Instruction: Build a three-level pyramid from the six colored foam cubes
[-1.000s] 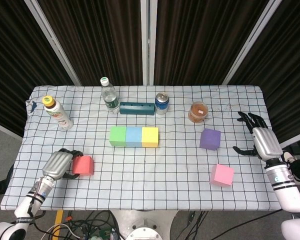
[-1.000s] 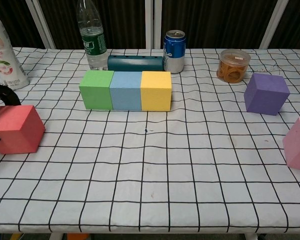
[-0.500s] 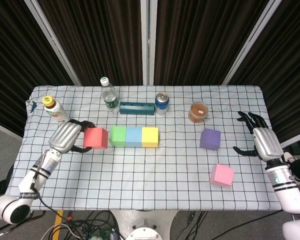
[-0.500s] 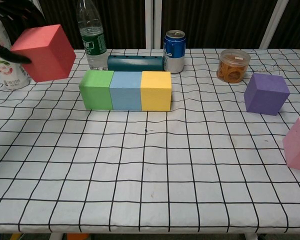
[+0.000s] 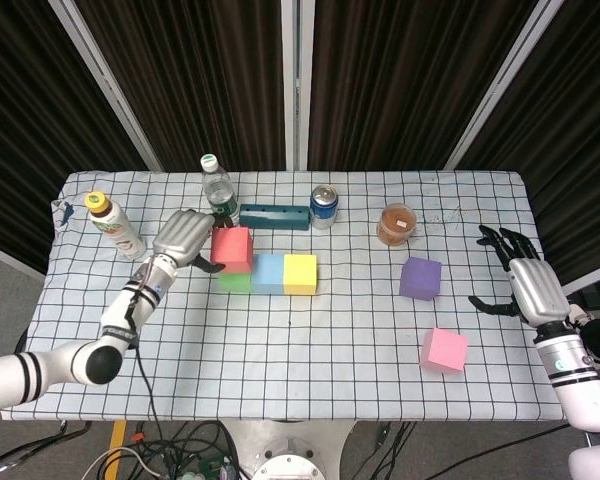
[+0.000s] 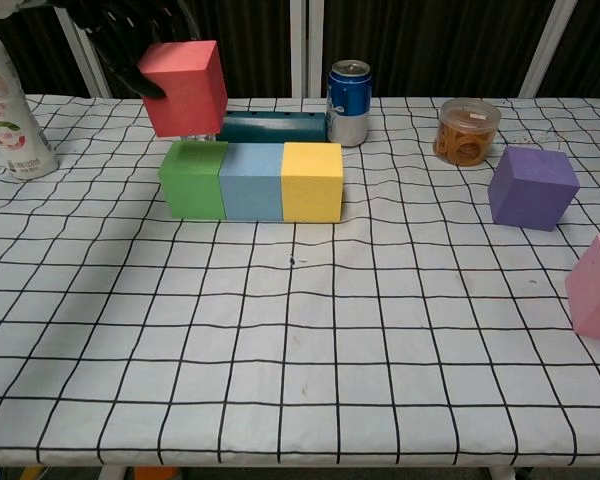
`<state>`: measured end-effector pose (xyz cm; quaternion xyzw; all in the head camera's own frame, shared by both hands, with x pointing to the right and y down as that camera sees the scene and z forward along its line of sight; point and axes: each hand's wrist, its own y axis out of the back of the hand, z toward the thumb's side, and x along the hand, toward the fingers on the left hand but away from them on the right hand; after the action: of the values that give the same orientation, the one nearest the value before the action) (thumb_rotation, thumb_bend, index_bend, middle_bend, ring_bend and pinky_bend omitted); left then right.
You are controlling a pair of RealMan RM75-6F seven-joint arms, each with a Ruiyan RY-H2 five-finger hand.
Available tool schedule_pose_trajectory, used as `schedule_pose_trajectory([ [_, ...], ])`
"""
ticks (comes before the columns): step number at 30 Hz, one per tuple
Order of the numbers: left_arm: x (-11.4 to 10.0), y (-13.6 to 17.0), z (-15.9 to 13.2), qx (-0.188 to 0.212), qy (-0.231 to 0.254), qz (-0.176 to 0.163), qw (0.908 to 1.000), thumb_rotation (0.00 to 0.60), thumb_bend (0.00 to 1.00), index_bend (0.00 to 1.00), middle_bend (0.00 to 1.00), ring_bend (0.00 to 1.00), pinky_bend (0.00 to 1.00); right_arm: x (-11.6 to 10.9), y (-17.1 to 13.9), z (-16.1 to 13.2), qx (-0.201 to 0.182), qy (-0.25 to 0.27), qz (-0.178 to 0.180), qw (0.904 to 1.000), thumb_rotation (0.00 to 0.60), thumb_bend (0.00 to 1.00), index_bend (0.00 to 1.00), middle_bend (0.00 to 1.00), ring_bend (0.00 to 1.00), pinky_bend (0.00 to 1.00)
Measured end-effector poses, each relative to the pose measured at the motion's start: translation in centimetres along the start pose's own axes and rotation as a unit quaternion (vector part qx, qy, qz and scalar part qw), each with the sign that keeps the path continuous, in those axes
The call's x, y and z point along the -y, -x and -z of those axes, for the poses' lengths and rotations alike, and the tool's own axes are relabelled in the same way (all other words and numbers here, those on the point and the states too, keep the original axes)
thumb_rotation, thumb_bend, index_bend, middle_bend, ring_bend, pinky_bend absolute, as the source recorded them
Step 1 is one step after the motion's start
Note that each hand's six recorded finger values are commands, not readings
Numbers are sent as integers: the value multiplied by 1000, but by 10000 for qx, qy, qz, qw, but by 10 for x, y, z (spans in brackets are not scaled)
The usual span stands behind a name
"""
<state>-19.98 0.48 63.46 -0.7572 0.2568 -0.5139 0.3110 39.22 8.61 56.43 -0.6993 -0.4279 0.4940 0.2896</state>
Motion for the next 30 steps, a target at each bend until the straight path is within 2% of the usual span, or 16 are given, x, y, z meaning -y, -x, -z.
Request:
schedule_pose_trajectory([
  [6,7,-15,-19,-154,-125,214,9996,600,158,367,412,430,328,0,-1,3,15,36,-14,10000,600,101,0,202,0,0],
  [13,21,-19,-28,-160,-612,321,9975,600,158,365,410,427,325,-2,-2,6,39,39,8,10000,600,100,0,202,0,0],
  [30,21,-23,-37,-108,-691,420,9967,600,158,356,409,420,325,-3,-2,7,49,57,31,10000,600,100,0,202,0,0],
])
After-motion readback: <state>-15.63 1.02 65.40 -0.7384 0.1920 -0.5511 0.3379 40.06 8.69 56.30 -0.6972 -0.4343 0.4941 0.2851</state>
